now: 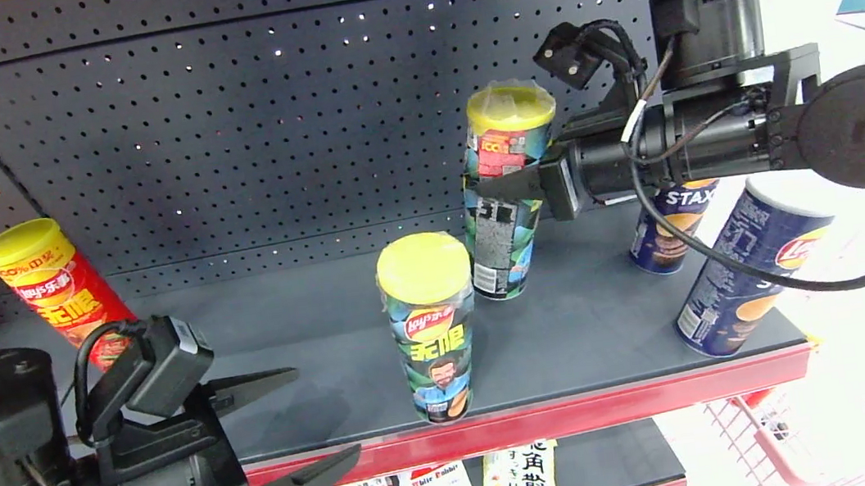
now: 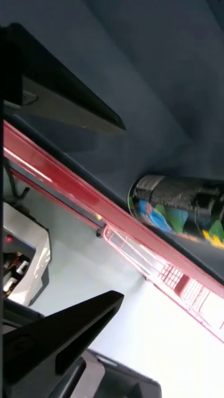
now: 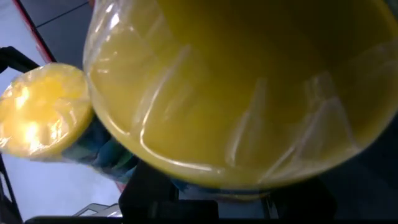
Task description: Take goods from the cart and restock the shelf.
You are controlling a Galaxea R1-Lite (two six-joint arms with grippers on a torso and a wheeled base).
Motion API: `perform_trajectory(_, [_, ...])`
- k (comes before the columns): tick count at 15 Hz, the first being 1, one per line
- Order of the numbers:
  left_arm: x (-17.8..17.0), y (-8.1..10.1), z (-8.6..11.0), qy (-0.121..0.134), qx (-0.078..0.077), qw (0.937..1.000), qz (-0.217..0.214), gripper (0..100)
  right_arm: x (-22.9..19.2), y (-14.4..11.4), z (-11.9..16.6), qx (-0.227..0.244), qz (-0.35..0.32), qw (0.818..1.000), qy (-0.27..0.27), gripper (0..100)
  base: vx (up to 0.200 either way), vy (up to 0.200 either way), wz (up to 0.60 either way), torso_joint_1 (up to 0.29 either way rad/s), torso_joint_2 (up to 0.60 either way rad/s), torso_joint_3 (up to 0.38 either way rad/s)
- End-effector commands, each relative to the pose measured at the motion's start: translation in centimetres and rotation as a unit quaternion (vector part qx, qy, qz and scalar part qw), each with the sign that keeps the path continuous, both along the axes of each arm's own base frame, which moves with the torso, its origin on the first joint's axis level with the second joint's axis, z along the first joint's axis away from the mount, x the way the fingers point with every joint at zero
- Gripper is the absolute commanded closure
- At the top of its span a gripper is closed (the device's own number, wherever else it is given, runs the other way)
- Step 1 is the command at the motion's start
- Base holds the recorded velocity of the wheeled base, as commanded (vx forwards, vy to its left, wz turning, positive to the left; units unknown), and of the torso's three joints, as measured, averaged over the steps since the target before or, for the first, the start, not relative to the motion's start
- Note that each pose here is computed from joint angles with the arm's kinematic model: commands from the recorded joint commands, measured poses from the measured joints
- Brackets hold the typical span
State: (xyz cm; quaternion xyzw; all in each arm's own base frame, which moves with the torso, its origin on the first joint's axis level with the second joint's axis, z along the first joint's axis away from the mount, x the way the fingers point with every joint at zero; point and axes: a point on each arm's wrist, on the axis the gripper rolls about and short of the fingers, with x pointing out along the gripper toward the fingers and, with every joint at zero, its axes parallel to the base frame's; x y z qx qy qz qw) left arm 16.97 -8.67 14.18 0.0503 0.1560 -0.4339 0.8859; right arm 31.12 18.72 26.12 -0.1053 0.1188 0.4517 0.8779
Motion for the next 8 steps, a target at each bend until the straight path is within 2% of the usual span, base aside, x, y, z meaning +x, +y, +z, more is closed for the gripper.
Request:
perform_trajectory(1, [0.1, 0.2, -0.1, 0.001, 0.002, 1.0, 0.006, 0, 1.4, 1.1, -1.1, -0.005, 0.003, 1.0, 0.008, 100, 0.0, 0.0, 0.0, 0.0, 0.0, 0.0])
perform_trajectory(8, [0.1, 0.4, -0.1, 0.002, 0.002, 0.9999, 0.015, 0, 2.5, 2.8, -2.3, -0.009, 0.019, 1.0, 0.016, 100, 0.0, 0.0, 0.0, 0.0, 0.0, 0.0])
